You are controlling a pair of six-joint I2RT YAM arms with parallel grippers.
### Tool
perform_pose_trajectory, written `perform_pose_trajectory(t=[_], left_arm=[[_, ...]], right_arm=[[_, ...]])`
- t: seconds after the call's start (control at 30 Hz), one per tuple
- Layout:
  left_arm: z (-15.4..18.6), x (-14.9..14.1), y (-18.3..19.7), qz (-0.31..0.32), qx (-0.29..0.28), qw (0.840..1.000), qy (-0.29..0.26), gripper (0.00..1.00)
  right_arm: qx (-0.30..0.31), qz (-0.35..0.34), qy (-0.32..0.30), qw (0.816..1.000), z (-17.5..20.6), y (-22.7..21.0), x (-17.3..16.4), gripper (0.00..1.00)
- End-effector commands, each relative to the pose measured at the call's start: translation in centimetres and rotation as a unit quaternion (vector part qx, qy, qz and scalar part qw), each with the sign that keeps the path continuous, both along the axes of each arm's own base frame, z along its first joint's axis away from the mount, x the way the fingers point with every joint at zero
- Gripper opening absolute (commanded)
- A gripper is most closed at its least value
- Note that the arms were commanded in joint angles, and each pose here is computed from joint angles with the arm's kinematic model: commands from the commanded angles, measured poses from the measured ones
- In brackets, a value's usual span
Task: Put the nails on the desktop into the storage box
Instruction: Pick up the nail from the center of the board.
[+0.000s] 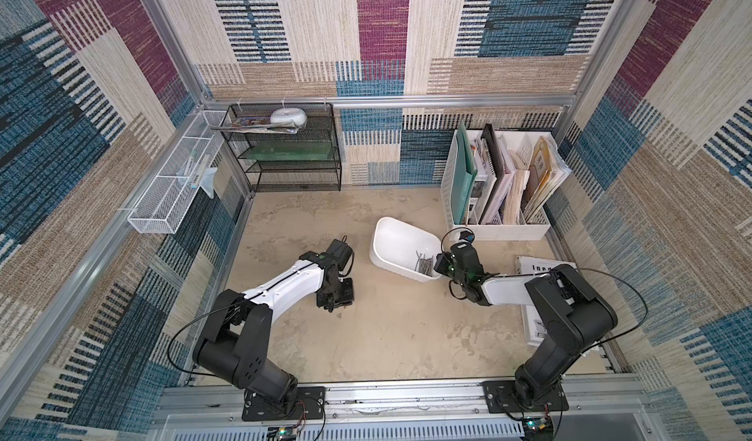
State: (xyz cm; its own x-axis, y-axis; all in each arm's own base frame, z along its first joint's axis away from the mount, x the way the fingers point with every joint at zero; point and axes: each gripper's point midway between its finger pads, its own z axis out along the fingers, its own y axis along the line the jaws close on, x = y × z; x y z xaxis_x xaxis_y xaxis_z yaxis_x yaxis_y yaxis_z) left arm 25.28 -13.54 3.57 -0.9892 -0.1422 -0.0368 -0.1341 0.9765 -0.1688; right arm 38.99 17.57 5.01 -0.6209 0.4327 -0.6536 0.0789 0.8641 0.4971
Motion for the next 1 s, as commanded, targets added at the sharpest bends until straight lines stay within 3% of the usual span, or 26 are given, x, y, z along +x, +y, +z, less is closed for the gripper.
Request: perform_pose_trajectory(t=[0.0,0.23,0.27,0.37,0.53,0.67,0.97], left_arm=[[-0.9,0.9,0.0,0.002,0.005,1.000,-0.004,0.38],[-4.4,1.3,1.3,0.001,0.034,0.999,0.038,0.30],[-4.8,1.2,1.5,0.001,0.039,0.998,0.044,0.26],[-5.4,1.0,1.5,-0.001,0.038,0.998,0.053,0.02],[-5.0,-0.1,1.1,-0.005,0.022,0.998,0.060,0.00],[-0.9,-0.5,0.0,-0.024,0.001,0.999,0.023,0.00],[16.3,0.7,-5.0,-0.082,-0.089,0.983,-0.138,0.00]], right_arm=[[-0.027,0.009,0.045,0.999,-2.4,-0.5,-1.5,0.00],[-0.033,0.011,0.043,0.998,-2.3,-0.5,-1.4,0.00],[-0.033,0.010,0.043,0.998,-2.3,-0.6,-1.4,0.00],[-0.033,0.012,0.044,0.998,-2.4,-0.6,-1.5,0.00],[-0.033,0.011,0.042,0.999,-2.3,-0.7,-1.5,0.00],[-0.027,0.008,0.041,0.999,-2.4,-0.7,-1.8,0.00],[-0.044,-0.017,-0.011,0.999,-0.7,-1.0,-2.1,0.00]])
